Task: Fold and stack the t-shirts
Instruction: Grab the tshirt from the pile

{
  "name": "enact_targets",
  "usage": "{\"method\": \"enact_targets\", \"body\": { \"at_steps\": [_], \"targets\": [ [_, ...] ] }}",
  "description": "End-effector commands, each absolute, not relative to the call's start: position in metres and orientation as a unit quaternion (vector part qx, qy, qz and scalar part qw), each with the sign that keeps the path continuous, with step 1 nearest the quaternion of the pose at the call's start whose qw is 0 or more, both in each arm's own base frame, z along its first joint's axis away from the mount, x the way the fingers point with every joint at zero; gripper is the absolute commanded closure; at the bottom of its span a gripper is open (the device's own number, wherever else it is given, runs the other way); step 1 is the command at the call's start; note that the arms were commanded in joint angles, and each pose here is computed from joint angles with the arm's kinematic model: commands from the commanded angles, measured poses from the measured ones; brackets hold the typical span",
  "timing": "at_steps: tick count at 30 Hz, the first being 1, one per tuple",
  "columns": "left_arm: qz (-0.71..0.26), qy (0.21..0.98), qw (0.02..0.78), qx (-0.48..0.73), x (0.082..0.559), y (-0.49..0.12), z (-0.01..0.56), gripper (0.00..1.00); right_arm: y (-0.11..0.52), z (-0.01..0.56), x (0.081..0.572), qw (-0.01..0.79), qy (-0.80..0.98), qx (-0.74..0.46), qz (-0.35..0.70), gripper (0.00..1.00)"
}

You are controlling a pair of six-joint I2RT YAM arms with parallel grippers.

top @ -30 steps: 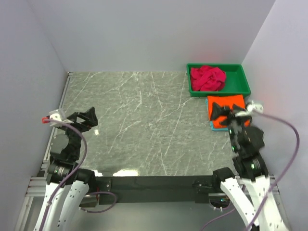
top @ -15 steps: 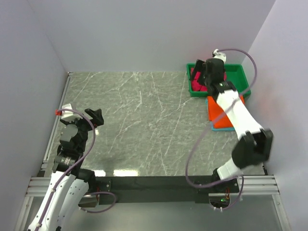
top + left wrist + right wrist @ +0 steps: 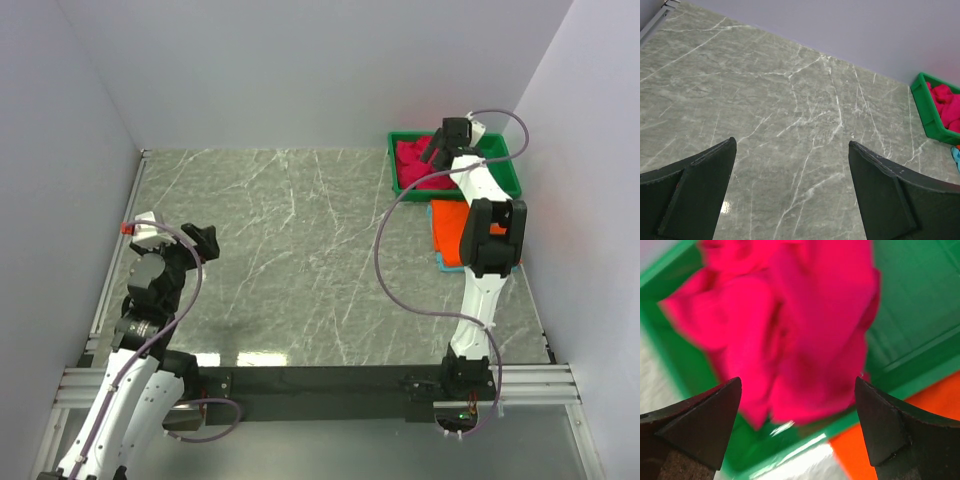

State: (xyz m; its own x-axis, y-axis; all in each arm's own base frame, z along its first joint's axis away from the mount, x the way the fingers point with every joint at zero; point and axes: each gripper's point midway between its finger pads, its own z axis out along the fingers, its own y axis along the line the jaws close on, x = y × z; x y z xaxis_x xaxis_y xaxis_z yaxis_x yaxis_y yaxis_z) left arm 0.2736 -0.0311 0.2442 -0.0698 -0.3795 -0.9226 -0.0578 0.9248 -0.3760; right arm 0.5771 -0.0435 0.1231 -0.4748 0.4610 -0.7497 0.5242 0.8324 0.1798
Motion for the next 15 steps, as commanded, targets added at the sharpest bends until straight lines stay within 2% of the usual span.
{"method": "enact_targets", "body": {
  "at_steps": [1,3,5,7,8,9,12,15],
  "targets": [
    [-0.128,0.714,0.675,-0.136,0.278,-0.036,0.253,0.01,-0.065,0.126,0.599,0.448,0.837,0.311,-0.043,0.0],
    [-0.128,0.718,0.671,-0.134,0.279,-0.037,0.251,0.01,-0.068,0.117,0.607,0.445,0.841,0.304,-0.037,0.01],
    [-0.129,0.72,0.669,-0.132,0.28,-0.038,0.249,0.01,-0.062,0.106,0.618,0.441,0.85,0.289,-0.017,0.08],
    [-0.131,0.722,0.667,-0.126,0.28,-0.04,0.247,0.0,-0.055,0.105,0.627,0.441,0.857,0.265,0.002,0.29],
    [-0.131,0.723,0.667,-0.124,0.281,-0.041,0.247,0.01,-0.053,0.107,0.63,0.443,0.859,0.256,0.009,0.42],
    [-0.133,0.723,0.667,-0.124,0.281,-0.041,0.247,0.01,-0.051,0.112,0.631,0.447,0.859,0.247,0.012,0.63],
    [-0.138,0.721,0.668,-0.12,0.28,-0.043,0.248,0.01,-0.045,0.152,0.631,0.477,0.848,0.23,0.029,1.0],
    [-0.138,0.72,0.669,-0.119,0.279,-0.043,0.249,0.01,-0.032,0.212,0.622,0.521,0.828,0.202,0.049,1.0]
  ]
}}
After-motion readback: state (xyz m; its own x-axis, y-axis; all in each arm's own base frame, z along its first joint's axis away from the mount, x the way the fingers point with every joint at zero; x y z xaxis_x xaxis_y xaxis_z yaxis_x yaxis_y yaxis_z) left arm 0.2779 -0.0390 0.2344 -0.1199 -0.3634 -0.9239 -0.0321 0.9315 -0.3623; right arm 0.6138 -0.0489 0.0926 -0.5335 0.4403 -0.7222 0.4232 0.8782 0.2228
